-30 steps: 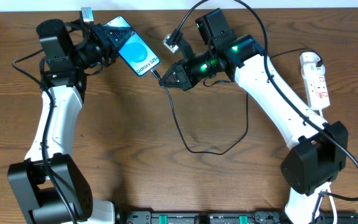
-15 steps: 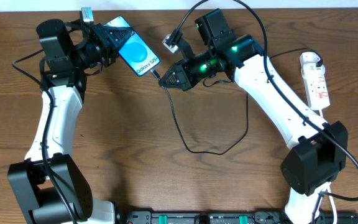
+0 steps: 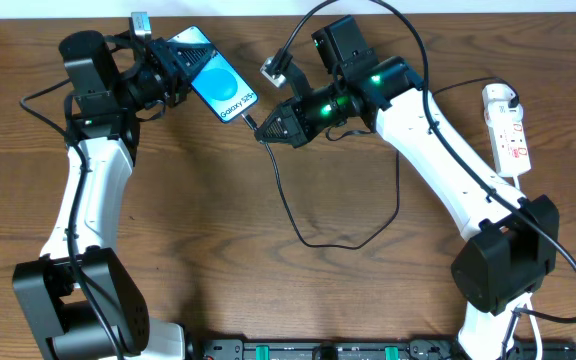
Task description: Plug charger to phone and switch on socket
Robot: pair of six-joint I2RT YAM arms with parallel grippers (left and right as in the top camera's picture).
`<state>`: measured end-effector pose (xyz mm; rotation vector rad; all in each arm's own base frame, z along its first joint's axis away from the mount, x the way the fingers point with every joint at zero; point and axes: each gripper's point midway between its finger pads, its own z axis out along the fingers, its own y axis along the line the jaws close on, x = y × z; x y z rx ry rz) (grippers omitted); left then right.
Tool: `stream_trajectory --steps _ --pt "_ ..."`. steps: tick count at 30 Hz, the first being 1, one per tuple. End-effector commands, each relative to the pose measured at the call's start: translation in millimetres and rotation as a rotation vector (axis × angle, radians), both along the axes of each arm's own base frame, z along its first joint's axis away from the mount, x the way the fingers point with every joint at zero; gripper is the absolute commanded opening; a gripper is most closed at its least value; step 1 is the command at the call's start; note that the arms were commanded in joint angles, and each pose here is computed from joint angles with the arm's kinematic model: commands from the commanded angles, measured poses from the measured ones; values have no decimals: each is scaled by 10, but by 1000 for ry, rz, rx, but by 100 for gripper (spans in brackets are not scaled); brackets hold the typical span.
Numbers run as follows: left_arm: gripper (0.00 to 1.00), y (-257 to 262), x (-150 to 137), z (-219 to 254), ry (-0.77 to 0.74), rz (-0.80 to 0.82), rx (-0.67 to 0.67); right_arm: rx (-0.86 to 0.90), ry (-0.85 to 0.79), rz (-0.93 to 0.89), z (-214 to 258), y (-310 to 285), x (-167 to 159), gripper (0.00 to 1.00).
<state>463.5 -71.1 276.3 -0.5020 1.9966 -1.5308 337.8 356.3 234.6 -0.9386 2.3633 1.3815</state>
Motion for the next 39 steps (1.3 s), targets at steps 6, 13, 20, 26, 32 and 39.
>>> stream_trajectory --steps 6,13,20,26,32,39 --pt "7 -40 -17 103 -23 -31 -9 14 -8 -5 39 34 23 1" --pt "7 -53 -23 105 -24 -37 -10 17 -8 -10 49 43 34 1" --pt "7 -121 -35 105 -24 -52 -10 19 -6 -12 52 45 37 1" --pt "7 -147 -40 105 -24 -58 -10 19 -6 -12 52 45 37 1" --pt "7 -174 -45 104 -26 -64 -8 19 -7 -12 52 45 37 1" --pt "7 -195 -51 101 -28 -70 -6 20 -6 -14 55 47 40 1"
